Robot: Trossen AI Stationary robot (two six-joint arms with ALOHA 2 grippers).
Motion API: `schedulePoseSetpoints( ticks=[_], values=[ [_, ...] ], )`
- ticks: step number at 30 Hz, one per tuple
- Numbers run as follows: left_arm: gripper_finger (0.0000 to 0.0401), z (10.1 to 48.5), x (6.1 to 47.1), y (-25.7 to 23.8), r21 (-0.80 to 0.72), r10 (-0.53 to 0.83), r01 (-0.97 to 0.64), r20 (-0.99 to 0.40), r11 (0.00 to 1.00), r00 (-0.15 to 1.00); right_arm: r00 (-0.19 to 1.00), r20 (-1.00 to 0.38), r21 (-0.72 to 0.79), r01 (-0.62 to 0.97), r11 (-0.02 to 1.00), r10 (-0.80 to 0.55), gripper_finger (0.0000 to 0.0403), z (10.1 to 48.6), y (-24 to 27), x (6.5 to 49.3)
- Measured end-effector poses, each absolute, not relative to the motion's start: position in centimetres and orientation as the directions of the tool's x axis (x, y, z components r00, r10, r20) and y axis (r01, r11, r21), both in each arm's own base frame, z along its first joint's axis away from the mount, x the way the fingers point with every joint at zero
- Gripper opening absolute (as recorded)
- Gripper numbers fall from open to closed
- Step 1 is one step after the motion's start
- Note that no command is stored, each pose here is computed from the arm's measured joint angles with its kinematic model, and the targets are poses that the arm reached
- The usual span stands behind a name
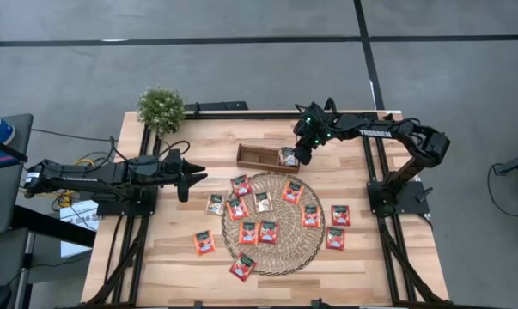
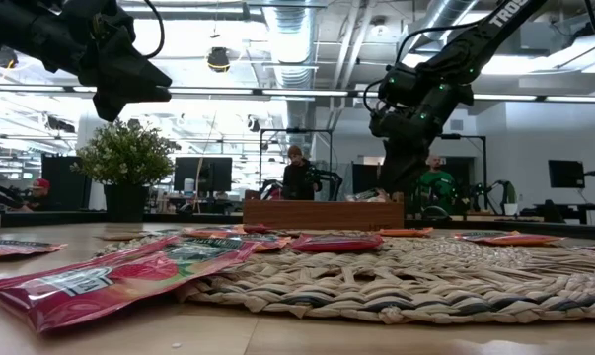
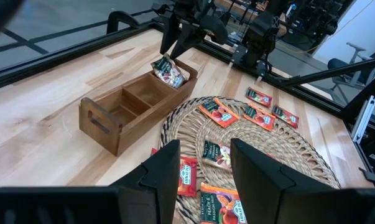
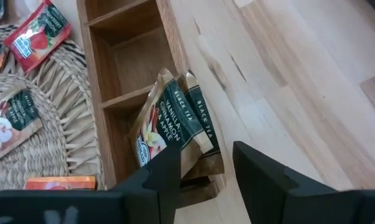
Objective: Pick & Place Tea
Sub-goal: Put the brown tea bag into the right section of the wooden organizer
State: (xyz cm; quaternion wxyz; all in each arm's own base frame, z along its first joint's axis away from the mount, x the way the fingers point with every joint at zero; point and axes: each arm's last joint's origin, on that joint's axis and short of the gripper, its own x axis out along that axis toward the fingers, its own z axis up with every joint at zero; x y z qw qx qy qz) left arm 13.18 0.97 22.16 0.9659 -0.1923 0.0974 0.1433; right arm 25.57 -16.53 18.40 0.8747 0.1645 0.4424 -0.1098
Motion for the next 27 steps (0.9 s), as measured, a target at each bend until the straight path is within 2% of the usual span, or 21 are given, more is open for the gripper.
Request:
schedulePoseSetpoints(
  ticks=[15,27],
  values=[
    [0.0133,22.16,13.17,0.97,-0.344,0.239,-0.314,-0.243,0.885,0.940,0.600,-0.799,0.208,0.325,0.923,-0.031,0.0092,18.47,-16.38,25.76],
    [0.0133,22.16,13.18,0.97,-0.344,0.239,-0.314,-0.244,0.885,0.940,0.603,-0.797,0.203,0.301,0.932,-0.021,0.0010,18.30,-15.93,26.21]
  ],
)
